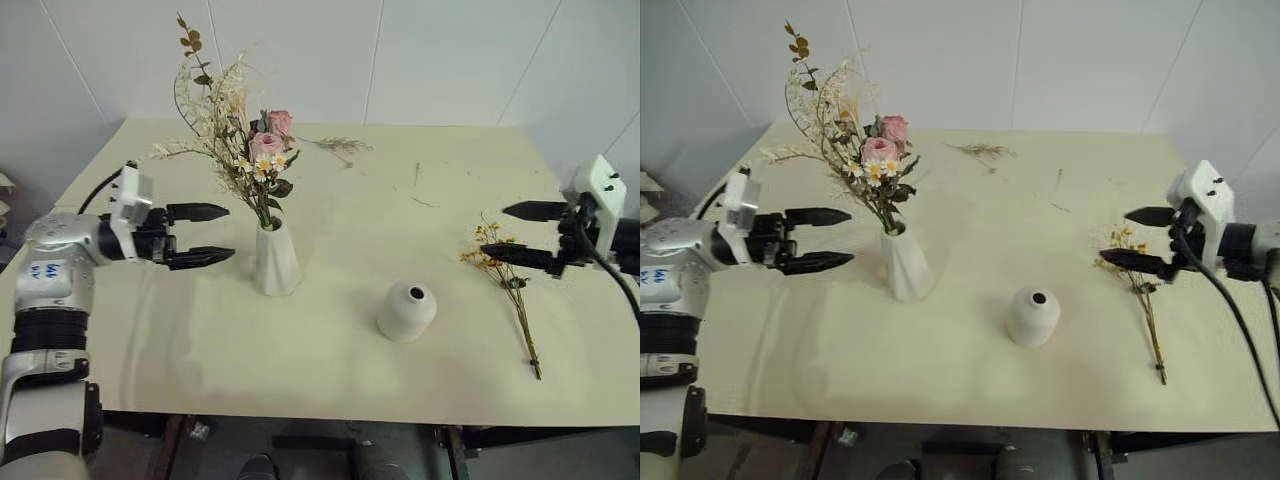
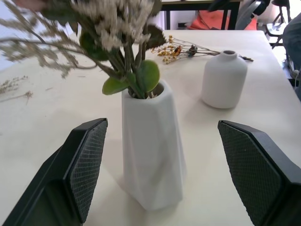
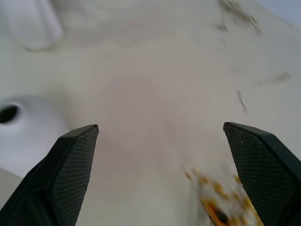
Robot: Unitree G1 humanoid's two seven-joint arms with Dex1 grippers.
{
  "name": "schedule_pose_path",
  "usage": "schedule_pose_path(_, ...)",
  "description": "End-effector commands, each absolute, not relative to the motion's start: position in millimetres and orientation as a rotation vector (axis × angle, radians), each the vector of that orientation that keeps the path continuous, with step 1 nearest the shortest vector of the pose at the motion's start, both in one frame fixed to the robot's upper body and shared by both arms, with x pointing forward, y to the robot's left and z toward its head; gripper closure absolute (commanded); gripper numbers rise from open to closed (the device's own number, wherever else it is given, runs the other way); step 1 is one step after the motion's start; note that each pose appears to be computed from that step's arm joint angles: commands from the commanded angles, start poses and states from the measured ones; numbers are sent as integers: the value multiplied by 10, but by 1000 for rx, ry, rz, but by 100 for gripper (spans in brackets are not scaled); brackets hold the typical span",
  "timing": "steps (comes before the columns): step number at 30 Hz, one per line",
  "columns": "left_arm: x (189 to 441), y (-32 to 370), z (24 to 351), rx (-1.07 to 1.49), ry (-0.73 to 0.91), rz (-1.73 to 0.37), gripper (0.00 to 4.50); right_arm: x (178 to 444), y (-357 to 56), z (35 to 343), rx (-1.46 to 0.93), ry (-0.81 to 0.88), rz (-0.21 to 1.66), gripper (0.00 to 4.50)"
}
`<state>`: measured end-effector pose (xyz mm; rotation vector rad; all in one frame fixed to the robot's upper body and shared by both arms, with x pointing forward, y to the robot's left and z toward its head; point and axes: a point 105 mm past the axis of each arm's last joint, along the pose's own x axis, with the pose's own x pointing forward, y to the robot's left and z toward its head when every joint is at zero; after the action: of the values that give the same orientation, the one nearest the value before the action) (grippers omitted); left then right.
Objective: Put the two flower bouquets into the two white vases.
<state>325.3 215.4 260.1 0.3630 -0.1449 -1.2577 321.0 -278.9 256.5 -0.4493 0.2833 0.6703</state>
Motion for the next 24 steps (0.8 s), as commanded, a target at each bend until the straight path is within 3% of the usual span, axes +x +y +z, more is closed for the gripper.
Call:
schedule_pose_path(1,3124,2140,2885,384,-187,-1241,2,3159,-3116,2496,-411,455,559,0)
schedule_pose_path(4,2939,2101,3059,373,-189,-1294,2,3130,-3333,2287,-351,616,502,0)
schedule_pose_path(11,2728,2139,3311,361,-276,-1296,2,3261,-3569,2020,-304,755,400,0)
schedule_pose_path(24,2517,2245,3233,367,-194,-1257,2,3496,-3373,1708,-213,904,430,0)
